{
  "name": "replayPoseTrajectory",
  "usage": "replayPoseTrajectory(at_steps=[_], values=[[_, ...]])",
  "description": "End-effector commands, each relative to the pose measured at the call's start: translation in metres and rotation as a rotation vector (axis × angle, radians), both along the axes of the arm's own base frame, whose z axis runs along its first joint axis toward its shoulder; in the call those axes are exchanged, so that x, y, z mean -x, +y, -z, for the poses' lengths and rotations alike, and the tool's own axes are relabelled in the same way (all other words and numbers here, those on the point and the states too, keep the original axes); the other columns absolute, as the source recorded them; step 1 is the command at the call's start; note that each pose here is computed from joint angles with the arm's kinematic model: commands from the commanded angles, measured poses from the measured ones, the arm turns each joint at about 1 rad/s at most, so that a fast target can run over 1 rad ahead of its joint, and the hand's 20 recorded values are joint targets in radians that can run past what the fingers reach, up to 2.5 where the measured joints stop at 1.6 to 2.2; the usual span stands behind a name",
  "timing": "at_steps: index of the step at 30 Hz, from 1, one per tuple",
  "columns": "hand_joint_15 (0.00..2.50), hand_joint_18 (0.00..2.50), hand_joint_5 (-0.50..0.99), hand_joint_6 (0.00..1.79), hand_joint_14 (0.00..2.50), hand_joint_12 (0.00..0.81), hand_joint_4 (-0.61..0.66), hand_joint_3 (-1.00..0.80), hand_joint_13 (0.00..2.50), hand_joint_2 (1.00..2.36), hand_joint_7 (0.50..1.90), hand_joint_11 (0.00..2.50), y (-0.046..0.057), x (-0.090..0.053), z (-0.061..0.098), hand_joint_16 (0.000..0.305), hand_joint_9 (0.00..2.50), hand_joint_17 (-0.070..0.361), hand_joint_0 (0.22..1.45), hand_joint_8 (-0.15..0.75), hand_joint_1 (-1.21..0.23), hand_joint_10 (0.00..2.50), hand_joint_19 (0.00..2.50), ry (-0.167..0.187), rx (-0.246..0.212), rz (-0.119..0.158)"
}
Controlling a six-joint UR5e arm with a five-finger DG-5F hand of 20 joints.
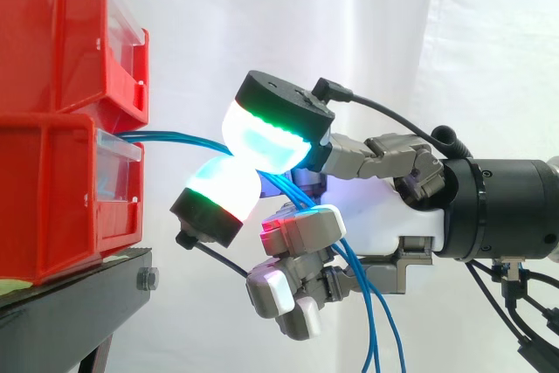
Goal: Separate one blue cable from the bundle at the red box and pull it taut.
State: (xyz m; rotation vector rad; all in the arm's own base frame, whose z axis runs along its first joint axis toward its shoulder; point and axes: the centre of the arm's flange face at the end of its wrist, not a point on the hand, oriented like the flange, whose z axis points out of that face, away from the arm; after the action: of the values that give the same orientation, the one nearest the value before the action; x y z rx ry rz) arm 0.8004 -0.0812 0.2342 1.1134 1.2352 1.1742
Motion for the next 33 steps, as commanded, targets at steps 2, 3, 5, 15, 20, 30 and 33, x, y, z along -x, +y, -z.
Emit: replayPoseTrajectory(at_steps=[2, 3, 5, 15, 20, 30, 33], values=[[0.67, 0.97, -0.17, 0.91, 0.03, 0.346, -0.11, -0.47, 1.12, 1.0, 1.21, 1.26, 0.0, -0.0001, -0.0002, 0.049, 1.31, 0.11, 0.79, 0.297, -0.89, 0.03, 0.77, 0.0, 0.0, 0.0], [0.67, 0.96, -0.18, 0.91, 0.03, 0.343, -0.11, -0.5, 1.11, 1.0, 1.19, 1.25, 0.0, -0.0001, -0.0002, 0.049, 1.3, 0.11, 0.8, 0.293, -0.89, 0.03, 0.77, 0.0, 0.0, 0.0], [0.67, 0.97, -0.18, 0.91, 0.03, 0.34, -0.09, -0.5, 1.11, 1.0, 1.15, 1.25, 0.0013, -0.0002, -0.0002, 0.049, 1.3, 0.109, 0.8, 0.29, -0.9, 0.03, 0.75, 0.0, 0.0, -0.002], [0.66, 1.07, -0.16, 0.9, 0.03, 0.39, 0.09, -0.5, 1.17, 1.0, 1.05, 1.22, 0.0001, -0.0002, -0.0003, 0.06, 1.37, 0.135, 0.46, 0.334, -0.68, 0.03, 0.78, -0.002, 0.0, 0.0], [0.67, 1.07, -0.16, 0.88, 0.02, 0.386, 0.09, -0.5, 1.18, 1.0, 1.02, 1.19, 0.0, -0.0001, -0.0002, 0.058, 1.4, 0.13, 0.49, 0.324, -0.5, 0.03, 0.8, 0.0, 0.0, 0.0], [0.66, 1.1, -0.15, 0.87, 0.03, 0.404, 0.07, -0.24, 1.19, 1.01, 1.11, 1.2, 0.0001, -0.0004, -0.0009, 0.061, 1.4, 0.138, 0.59, 0.34, -0.66, 0.03, 0.81, -0.002, 0.0, 0.0], [0.67, 1.09, -0.16, 0.88, 0.02, 0.397, 0.07, -0.15, 1.18, 1.02, 1.15, 1.24, 0.0001, -0.0004, -0.0009, 0.06, 1.37, 0.136, 0.6, 0.338, -0.77, 0.03, 0.82, -0.002, 0.0, 0.0]])
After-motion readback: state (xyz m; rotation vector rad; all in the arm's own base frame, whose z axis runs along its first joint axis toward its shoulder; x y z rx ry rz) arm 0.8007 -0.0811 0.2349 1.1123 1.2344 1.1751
